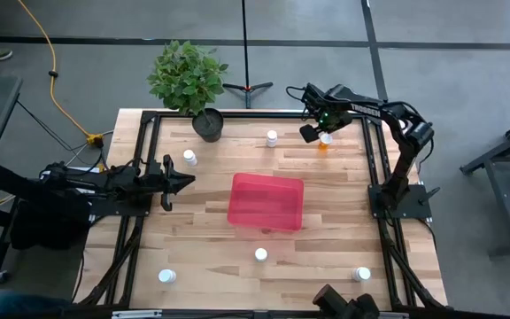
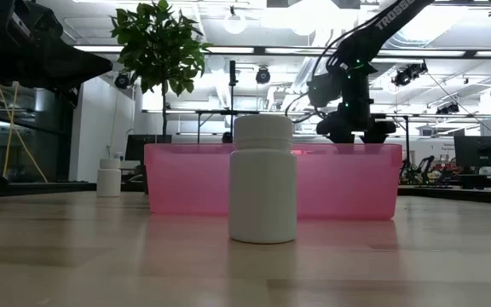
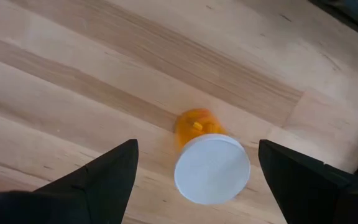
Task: Pick and place pill bottles into a basket
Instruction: Put the orange medicine bottle into the bin
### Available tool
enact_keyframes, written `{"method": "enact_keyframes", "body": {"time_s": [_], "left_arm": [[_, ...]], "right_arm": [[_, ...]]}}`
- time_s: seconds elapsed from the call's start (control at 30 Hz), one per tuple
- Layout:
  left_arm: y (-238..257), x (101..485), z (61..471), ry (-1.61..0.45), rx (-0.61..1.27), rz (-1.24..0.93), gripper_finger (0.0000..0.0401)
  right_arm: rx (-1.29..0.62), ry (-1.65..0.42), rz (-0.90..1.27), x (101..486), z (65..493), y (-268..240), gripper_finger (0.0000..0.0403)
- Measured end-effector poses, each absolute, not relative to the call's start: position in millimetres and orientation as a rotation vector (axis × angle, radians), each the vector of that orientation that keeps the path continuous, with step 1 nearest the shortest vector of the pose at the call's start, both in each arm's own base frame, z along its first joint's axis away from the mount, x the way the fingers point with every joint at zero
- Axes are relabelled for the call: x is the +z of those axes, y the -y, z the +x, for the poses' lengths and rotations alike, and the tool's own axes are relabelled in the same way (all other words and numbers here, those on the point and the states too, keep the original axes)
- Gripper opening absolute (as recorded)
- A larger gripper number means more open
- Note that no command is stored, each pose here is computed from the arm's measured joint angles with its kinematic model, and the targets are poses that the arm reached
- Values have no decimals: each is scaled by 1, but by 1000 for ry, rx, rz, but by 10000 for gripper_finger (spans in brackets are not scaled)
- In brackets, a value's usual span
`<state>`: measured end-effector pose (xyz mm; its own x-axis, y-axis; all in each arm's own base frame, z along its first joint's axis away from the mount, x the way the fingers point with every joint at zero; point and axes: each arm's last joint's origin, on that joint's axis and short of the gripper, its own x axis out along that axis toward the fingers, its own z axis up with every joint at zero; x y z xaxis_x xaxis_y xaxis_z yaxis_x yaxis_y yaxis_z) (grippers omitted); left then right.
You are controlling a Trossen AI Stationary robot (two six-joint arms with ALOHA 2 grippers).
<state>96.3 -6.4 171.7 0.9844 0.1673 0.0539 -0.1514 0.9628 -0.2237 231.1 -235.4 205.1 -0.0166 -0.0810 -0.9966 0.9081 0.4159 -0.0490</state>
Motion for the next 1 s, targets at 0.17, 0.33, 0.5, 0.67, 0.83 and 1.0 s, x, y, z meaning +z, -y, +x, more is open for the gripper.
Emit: {"method": "enact_keyframes", "body": {"time_s": [0.17, 0.33, 0.5, 0.67, 0.83, 1.0], "left_arm": [[6, 172, 96, 73, 161, -221, 58], [6, 172, 96, 72, 162, -221, 58], [6, 172, 96, 73, 161, -221, 58], [6, 172, 96, 73, 162, -221, 58], [6, 172, 96, 73, 161, -221, 58], [6, 172, 96, 73, 161, -227, 58]], "right_arm": [[-944, -1354, 815, 205, 227, 240, 323], [-936, -1345, 818, 205, 224, 244, 323], [-918, -1322, 828, 205, 224, 246, 323], [-887, -1361, 841, 198, 225, 246, 324], [-872, -1416, 867, 183, 228, 248, 324], [-872, -1451, 867, 175, 229, 248, 323]]}}
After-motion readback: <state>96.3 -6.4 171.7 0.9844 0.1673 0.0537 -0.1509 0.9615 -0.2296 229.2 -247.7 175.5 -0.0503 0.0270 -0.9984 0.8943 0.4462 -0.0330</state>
